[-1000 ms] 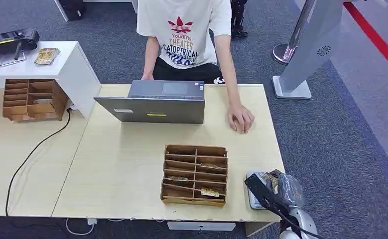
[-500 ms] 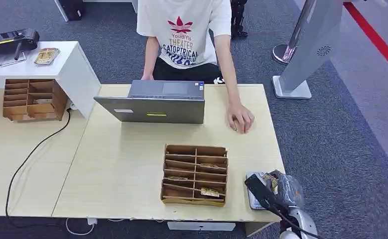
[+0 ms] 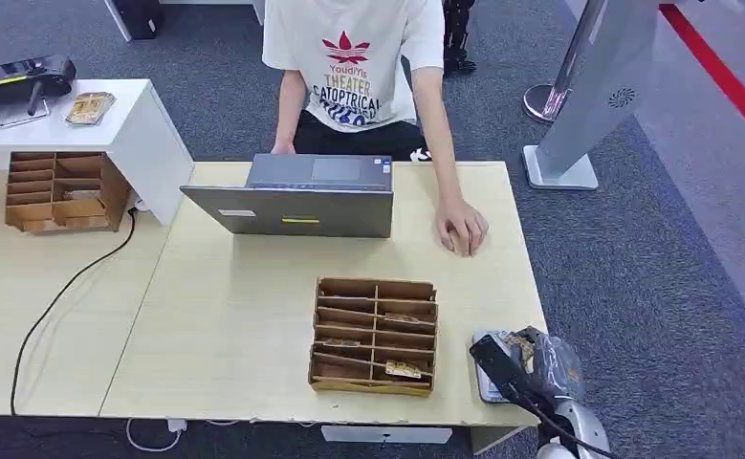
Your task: Pass the card to the sensor for recognition and then transmit it.
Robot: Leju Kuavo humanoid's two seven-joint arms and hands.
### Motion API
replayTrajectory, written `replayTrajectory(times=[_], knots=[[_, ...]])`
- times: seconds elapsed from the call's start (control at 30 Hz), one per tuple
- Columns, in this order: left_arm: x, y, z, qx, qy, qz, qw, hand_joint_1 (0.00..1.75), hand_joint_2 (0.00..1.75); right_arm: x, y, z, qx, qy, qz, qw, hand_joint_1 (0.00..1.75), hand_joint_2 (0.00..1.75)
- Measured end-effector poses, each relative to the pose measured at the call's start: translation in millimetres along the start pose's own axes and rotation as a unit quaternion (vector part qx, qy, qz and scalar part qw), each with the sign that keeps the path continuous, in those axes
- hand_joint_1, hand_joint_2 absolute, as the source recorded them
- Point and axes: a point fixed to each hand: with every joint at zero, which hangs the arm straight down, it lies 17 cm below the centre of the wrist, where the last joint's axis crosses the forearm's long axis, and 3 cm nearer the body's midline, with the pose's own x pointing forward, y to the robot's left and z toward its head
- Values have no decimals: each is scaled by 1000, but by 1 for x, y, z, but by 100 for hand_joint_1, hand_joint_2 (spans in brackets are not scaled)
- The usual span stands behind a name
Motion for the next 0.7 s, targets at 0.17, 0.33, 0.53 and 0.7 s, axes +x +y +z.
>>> replayTrajectory(times=[0.17,0.33,0.53,0.7], knots=[[0,0,0,0,0,0,1000,0,0,4,-6,1,-17,-11,-5,1000,175,175],[1,0,0,1,-1,1,1000,0,0,48,-55,11,-133,-86,-87,983,175,175],[4,-3,2,2,-7,-7,1000,0,0,107,-137,49,-282,-173,-180,926,175,175],[6,-3,2,3,-10,-9,1000,0,0,122,-162,65,-317,-195,-209,904,175,175]])
